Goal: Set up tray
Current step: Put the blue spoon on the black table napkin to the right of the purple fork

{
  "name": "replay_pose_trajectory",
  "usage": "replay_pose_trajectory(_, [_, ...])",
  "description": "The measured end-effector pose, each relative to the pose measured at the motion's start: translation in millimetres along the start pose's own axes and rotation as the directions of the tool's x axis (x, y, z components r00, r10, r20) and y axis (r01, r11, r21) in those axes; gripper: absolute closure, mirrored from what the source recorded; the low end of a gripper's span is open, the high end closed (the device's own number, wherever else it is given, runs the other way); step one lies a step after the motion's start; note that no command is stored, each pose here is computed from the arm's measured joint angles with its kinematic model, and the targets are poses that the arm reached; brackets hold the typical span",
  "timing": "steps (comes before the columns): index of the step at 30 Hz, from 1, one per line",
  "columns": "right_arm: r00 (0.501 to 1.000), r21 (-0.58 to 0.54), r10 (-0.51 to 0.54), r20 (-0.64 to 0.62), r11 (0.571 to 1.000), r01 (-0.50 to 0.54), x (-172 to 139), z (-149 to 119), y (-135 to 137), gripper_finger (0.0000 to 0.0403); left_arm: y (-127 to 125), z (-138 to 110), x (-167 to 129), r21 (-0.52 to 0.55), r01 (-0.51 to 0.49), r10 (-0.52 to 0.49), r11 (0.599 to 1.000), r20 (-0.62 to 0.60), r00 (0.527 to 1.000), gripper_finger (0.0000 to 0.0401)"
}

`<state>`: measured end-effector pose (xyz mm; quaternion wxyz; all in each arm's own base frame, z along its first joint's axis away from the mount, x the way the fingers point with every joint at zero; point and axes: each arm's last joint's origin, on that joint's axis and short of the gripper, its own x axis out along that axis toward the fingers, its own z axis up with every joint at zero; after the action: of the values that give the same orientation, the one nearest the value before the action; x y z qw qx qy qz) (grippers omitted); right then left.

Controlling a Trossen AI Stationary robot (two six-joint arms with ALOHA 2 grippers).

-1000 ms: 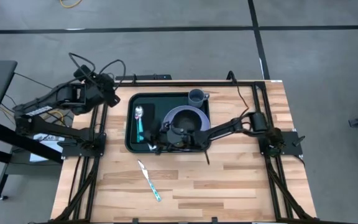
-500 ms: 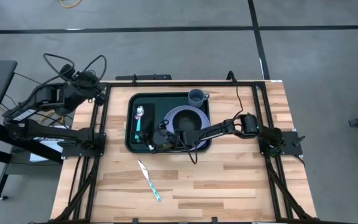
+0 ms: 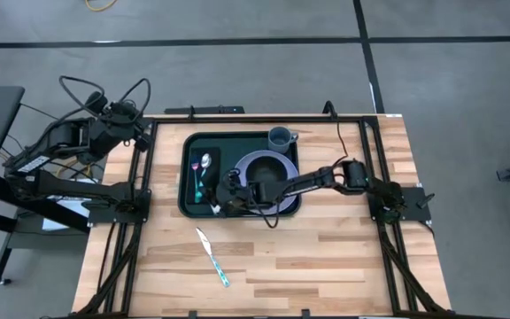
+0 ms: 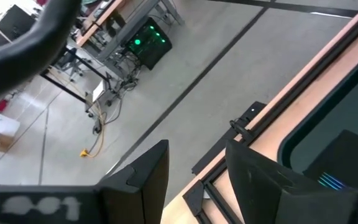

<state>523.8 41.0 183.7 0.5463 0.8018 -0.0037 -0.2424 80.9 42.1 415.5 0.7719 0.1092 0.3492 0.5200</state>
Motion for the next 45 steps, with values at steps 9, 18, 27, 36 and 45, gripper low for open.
replay_pose_trajectory(9, [0.999, 0.005, -0.049, -0.009, 0.999, 0.049, 4, 11, 1, 0.0361, -1, 0, 0, -0.001, 0.045, -0.045, 0.999, -0.002, 0.999, 0.025])
replay_pose_trajectory(18, [0.999, 0.054, -0.013, -0.04, 0.998, 0.015, 23, 18, -16, 0.0361, -2, 1, 0, -0.008, 0.053, -0.053, 0.999, 0.002, 0.999, 0.025])
replay_pose_trajectory(27, [0.997, 0.058, 0.052, -0.05, 0.997, -0.049, 47, 10, -11, 0.0361, -2, 1, 0, 0.022, 0.055, -0.055, 0.998, 0.007, 0.998, 0.025])
replay_pose_trajectory(36, [1.0, 0.038, -0.018, -0.015, 0.999, 0.019, 52, 22, -17, 0.0361, -3, 1, 0, 0.023, 0.1, -0.1, 0.995, 0.003, 0.995, 0.025])
replay_pose_trajectory(45, [0.997, 0.029, -0.07, 0.015, 0.997, 0.069, 52, 27, -22, 0.0361, -3, 1, 0, 0.028, 0.104, -0.104, 0.994, 0.003, 0.995, 0.025])
